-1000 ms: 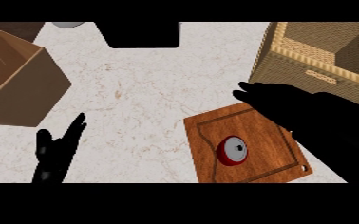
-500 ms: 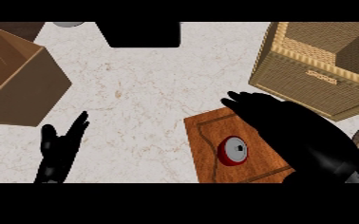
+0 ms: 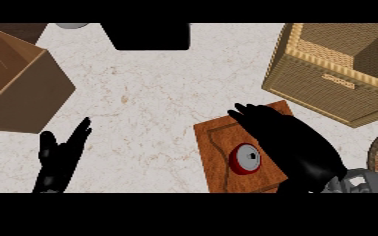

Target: Pick the can from the cutting board and place it in the basket

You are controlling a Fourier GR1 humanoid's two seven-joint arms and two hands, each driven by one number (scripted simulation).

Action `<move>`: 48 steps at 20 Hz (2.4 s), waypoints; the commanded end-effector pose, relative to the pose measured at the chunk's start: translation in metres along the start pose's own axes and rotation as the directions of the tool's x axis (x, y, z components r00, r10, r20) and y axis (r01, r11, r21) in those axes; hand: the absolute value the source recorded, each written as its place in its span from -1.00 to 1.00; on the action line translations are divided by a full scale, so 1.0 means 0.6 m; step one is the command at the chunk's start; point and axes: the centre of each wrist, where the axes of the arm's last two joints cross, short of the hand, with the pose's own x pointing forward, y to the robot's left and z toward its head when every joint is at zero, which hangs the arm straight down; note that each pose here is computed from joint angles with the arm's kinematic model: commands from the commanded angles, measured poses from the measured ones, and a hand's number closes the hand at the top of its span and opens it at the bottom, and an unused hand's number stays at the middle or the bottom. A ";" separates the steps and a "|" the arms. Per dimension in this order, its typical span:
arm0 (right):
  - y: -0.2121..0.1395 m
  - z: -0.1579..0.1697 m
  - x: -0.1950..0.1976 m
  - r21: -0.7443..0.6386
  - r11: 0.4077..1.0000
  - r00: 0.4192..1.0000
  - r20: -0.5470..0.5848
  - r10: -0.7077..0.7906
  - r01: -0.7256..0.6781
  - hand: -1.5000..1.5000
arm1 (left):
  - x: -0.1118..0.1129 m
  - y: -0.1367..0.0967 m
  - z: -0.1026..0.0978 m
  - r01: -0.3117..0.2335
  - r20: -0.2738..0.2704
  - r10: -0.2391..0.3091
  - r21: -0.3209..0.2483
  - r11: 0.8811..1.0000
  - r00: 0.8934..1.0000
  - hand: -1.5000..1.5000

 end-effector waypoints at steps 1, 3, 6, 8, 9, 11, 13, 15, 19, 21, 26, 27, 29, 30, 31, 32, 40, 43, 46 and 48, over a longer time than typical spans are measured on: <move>0.044 -0.018 -0.006 -0.005 1.000 1.000 -0.013 0.024 -0.024 -1.00 | -0.021 -0.018 -0.010 -0.014 -0.083 0.014 0.007 1.000 0.996 0.00; 0.020 -0.019 -0.018 0.001 1.000 1.000 -0.019 0.000 0.000 -1.00 | -0.011 0.012 -0.007 -0.014 -0.078 0.016 0.016 1.000 0.997 0.00; 0.047 -0.030 -0.009 -0.007 1.000 1.000 -0.015 -0.010 0.010 -1.00 | -0.034 -0.011 -0.009 -0.010 -0.085 0.010 0.003 1.000 0.996 0.00; 0.031 -0.018 -0.006 -0.013 1.000 1.000 0.004 -0.007 0.007 -1.00 | -0.051 -0.029 0.004 -0.003 -0.071 0.003 0.009 1.000 0.997 0.00; 0.054 -0.039 0.002 -0.001 1.000 1.000 -0.001 0.001 -0.001 -1.00 | -0.018 -0.020 0.000 0.000 -0.085 0.000 -0.002 1.000 0.996 0.00; 0.062 -0.045 0.005 -0.025 1.000 1.000 0.004 -0.004 0.004 -1.00 | -0.019 -0.022 0.001 -0.013 -0.070 0.013 0.004 1.000 0.997 0.00; 0.061 -0.044 -0.013 -0.005 1.000 1.000 0.003 0.004 -0.004 -1.00 | -0.039 0.003 0.001 -0.025 -0.060 0.025 0.005 1.000 0.998 0.00; 0.094 -0.059 -0.008 0.002 1.000 1.000 -0.016 0.020 -0.020 -1.00 | -0.042 -0.025 0.004 -0.008 -0.079 0.009 0.011 1.000 0.997 0.00; 0.108 -0.092 -0.023 0.079 0.995 0.995 -0.070 0.073 -0.067 -1.00 | -0.013 -0.018 0.002 0.003 -0.071 -0.003 0.011 1.000 0.997 0.00; 0.096 -0.071 -0.022 0.088 0.994 0.995 -0.075 0.066 -0.059 -1.00 | -0.047 -0.007 0.009 0.005 -0.079 -0.004 0.020 1.000 0.997 0.00; 0.104 -0.100 0.001 0.077 0.996 0.996 -0.065 0.058 -0.052 -1.00 | 0.005 -0.012 -0.014 -0.028 -0.084 0.029 0.019 0.999 0.996 0.00; 0.095 -0.093 -0.030 0.071 0.996 0.997 -0.061 0.055 -0.050 -1.00 | -0.022 0.015 -0.012 -0.002 -0.074 0.002 0.004 1.000 0.997 0.00; 0.105 -0.103 -0.021 0.086 0.995 0.996 -0.071 0.058 -0.052 -1.00 | -0.020 -0.015 0.003 -0.008 -0.074 0.007 -0.006 1.000 0.997 0.00; 0.139 -0.091 -0.025 0.054 0.998 0.998 -0.055 0.036 -0.033 -1.00 | -0.038 -0.004 0.027 0.007 -0.085 -0.007 0.006 1.000 0.996 0.00; 0.110 -0.090 -0.046 0.072 0.997 0.997 -0.064 0.039 -0.034 -1.00 | -0.047 0.034 0.011 -0.017 -0.091 0.017 0.002 1.000 0.996 0.00; 0.122 -0.083 -0.016 0.077 0.996 0.997 -0.053 0.056 -0.052 -1.00 | -0.029 -0.018 0.013 0.002 -0.087 0.001 0.030 1.000 0.996 0.00; 0.171 -0.100 -0.005 0.042 0.989 0.990 0.021 0.141 -0.142 1.00 | -0.009 -0.045 -0.008 -0.002 -0.074 0.002 -0.002 1.000 0.997 0.00; 0.158 -0.080 -0.022 0.012 0.982 0.982 0.014 0.189 -0.189 1.00 | -0.042 0.015 0.012 -0.013 -0.085 0.015 0.022 1.000 0.996 0.00; 0.124 -0.122 -0.023 -0.006 0.977 0.976 0.013 0.215 -0.215 1.00 | -0.005 0.001 -0.002 -0.004 -0.077 0.004 0.001 1.000 0.997 0.00; 0.153 -0.125 -0.023 -0.002 0.979 0.979 0.023 0.203 -0.203 1.00 | -0.044 0.003 0.004 -0.016 -0.079 0.016 0.003 1.000 0.997 0.00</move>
